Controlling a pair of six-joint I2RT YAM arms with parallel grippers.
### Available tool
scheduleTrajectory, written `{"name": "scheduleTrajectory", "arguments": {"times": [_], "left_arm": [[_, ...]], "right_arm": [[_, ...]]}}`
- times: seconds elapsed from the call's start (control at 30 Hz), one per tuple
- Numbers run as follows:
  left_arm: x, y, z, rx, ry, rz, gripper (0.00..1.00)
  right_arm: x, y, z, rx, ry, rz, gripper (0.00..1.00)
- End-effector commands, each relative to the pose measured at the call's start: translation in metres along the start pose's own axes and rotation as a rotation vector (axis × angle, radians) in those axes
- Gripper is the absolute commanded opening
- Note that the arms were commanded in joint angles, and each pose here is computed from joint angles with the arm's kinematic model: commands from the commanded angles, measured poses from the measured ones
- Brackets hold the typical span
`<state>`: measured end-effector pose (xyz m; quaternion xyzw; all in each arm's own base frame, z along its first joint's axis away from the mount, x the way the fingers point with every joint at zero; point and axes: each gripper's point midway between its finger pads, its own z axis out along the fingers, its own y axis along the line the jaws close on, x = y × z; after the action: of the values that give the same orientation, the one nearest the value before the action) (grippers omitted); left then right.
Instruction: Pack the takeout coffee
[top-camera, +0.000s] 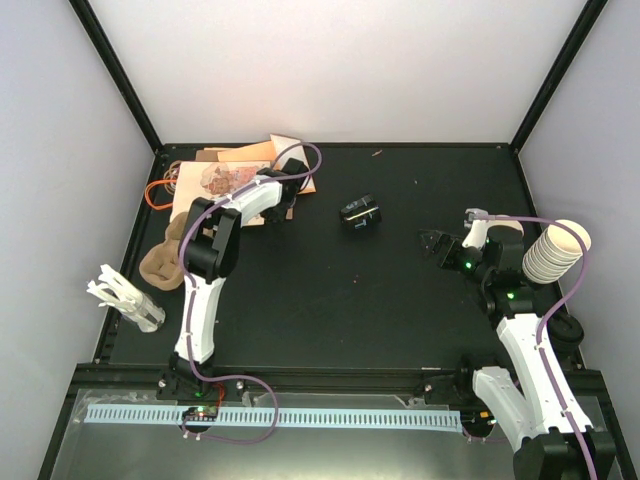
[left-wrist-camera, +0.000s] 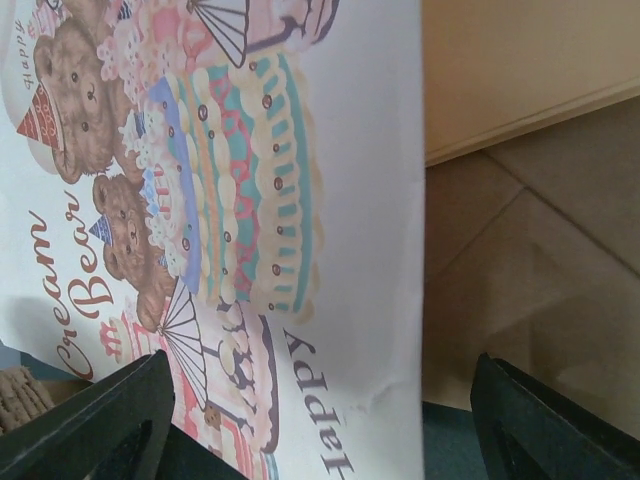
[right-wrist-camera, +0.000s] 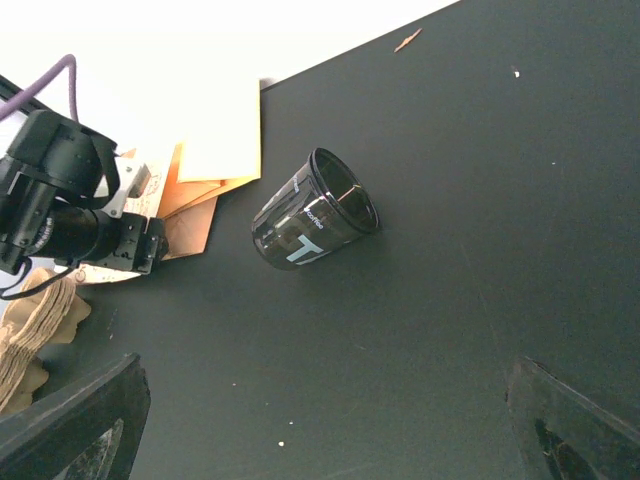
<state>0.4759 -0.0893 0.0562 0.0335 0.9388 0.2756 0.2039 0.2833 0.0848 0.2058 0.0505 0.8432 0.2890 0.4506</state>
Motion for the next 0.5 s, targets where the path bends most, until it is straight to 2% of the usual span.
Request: {"name": "scheduleTrajectory", "arguments": {"times": [0.0, 0.17, 0.27, 0.33, 0.47], "left_arm": [[-0.008, 0.012, 0.002, -0.088, -0.017, 0.015, 0.83], [-0.008, 0.009, 0.007, -0.09, -0.014, 0.033, 0.83], [-0.008, 0.012, 0.004, -0.097, -0.018, 0.023, 0.76], [-0.008, 0.014, 0.003, -0.104, -0.02, 0.021, 0.67], [-0.008, 0.023, -0.003, -0.127, -0.023, 0.003, 0.31]], "right_arm": [[-0.014, 0.013, -0.005, -0.036, -0.035, -0.013, 1.0], [-0.014, 0.013, -0.006, -0.036, -0.036, -0.015, 1.0], [-0.015, 0.013, -0.007, -0.034, -0.039, -0.017, 1.0], [-0.015, 0.013, -0.007, -0.033, -0.04, -0.016, 1.0], [-0.014, 0.012, -0.007, -0.032, -0.037, -0.016, 1.0]]}}
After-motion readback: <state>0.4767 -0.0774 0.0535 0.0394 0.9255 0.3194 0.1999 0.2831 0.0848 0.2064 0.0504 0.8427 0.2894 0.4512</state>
